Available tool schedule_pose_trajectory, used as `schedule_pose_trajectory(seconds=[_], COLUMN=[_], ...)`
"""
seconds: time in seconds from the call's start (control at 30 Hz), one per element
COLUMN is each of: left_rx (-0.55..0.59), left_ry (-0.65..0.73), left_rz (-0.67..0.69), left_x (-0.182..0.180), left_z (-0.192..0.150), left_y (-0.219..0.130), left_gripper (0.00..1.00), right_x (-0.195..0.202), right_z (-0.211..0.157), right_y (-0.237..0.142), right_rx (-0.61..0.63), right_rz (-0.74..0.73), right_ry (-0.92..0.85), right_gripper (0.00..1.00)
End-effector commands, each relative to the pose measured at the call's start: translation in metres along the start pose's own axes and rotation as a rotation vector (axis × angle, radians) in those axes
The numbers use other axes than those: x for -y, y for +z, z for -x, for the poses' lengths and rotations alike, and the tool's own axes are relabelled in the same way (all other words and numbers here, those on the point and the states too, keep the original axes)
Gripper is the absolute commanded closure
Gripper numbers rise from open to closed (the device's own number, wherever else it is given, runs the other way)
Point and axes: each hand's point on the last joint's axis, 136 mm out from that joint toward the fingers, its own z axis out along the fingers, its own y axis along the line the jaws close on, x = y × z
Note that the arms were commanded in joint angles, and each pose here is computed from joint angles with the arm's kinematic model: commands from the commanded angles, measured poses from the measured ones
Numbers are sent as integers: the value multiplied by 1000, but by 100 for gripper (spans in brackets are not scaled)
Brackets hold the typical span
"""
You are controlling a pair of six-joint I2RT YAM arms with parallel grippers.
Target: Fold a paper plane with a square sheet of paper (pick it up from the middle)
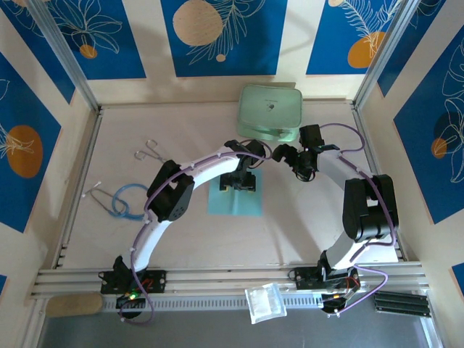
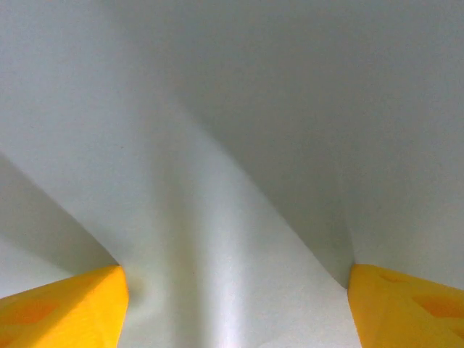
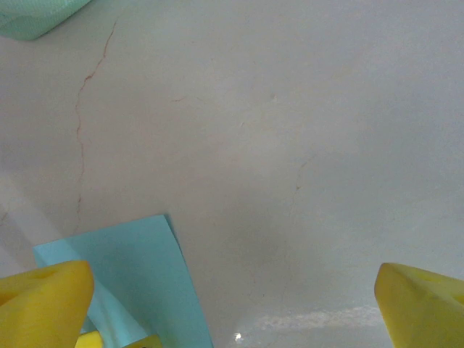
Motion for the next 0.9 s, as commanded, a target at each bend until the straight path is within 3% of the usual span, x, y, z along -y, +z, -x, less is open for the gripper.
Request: schedule_pose_trajectory(seconds=[0.0,0.27,0.47,0.7,0.87], left_rx=[-87,-80,-22,74,138], left_ry=[14,17,27,23,14], left_rz=[65,64,14,-224,-535], left_x=[-12,-12,-7,15,42], left_z=[-16,-15,-4,14,23], left_y=[27,25,3,-50,-93], left_gripper=[23,30,44,62,70], right_x=[8,8,5,-5,-7], right_z=[-6,-5,-3,1,6], right_y=[4,3,-1,-10,-15], right_rx=[-26,-25,-15,6,17], right_rz=[-24,-24,-11,30,57], right_ry=[4,10,13,9,25], right_gripper=[0,1,1,1,1])
